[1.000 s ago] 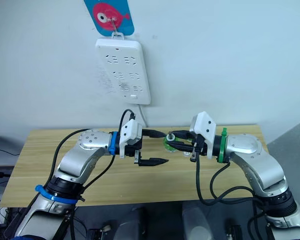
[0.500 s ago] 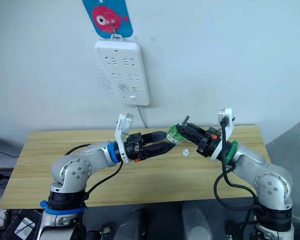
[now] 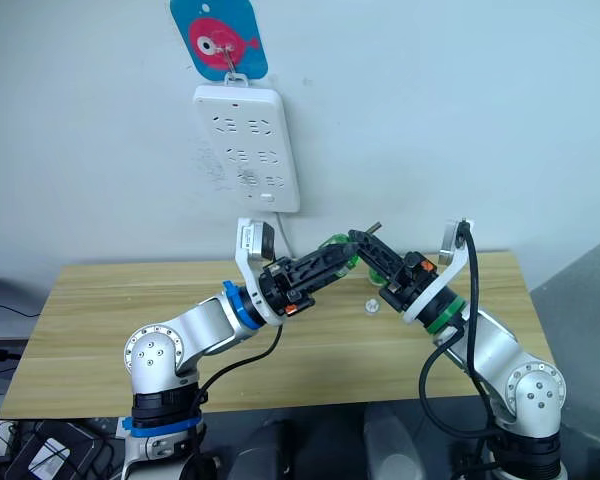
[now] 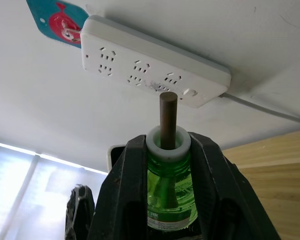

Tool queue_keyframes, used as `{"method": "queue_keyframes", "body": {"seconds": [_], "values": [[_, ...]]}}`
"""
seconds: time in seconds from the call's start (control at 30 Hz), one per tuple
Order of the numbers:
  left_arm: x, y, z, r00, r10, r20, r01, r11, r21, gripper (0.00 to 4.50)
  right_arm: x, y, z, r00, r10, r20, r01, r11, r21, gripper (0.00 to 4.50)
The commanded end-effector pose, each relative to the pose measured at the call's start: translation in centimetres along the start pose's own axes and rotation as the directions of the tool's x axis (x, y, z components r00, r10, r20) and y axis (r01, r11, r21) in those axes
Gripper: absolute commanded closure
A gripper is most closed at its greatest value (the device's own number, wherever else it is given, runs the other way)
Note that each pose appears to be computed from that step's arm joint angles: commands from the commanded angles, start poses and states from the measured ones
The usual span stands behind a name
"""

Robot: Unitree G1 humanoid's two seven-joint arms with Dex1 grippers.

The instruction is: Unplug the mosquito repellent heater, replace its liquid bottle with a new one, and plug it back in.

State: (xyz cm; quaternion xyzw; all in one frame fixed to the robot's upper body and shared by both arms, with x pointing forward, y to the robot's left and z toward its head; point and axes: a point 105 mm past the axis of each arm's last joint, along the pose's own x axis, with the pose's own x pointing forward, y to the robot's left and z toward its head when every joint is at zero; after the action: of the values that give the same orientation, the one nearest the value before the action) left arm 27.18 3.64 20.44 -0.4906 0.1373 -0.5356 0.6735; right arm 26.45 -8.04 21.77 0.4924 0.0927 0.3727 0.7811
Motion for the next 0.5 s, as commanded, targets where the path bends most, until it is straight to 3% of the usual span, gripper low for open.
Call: {"method": "queue_keyframes", "body": {"seconds": [0.03,0.27,0.5], "values": [[0.0,-1.0,0.2,0.999,-0.03,0.04,0.033,0.997,-0.068,0.0,0.0,1.8,0.1,0.998,0.064,0.01,-0.064,0.998,0.012,3.7],[-0.8,-1.4,-1.1,1.0,-0.014,-0.002,0.014,0.992,-0.123,0.0,-0.4,1.6,0.3,0.998,0.052,0.023,-0.053,0.998,0.032,3.7],[0.0,-1.5,0.0,0.999,-0.022,0.023,0.024,0.995,-0.098,0.0,-0.5,1.7,-0.4,0.998,0.061,-0.002,-0.061,0.997,0.04,3.7]]}}
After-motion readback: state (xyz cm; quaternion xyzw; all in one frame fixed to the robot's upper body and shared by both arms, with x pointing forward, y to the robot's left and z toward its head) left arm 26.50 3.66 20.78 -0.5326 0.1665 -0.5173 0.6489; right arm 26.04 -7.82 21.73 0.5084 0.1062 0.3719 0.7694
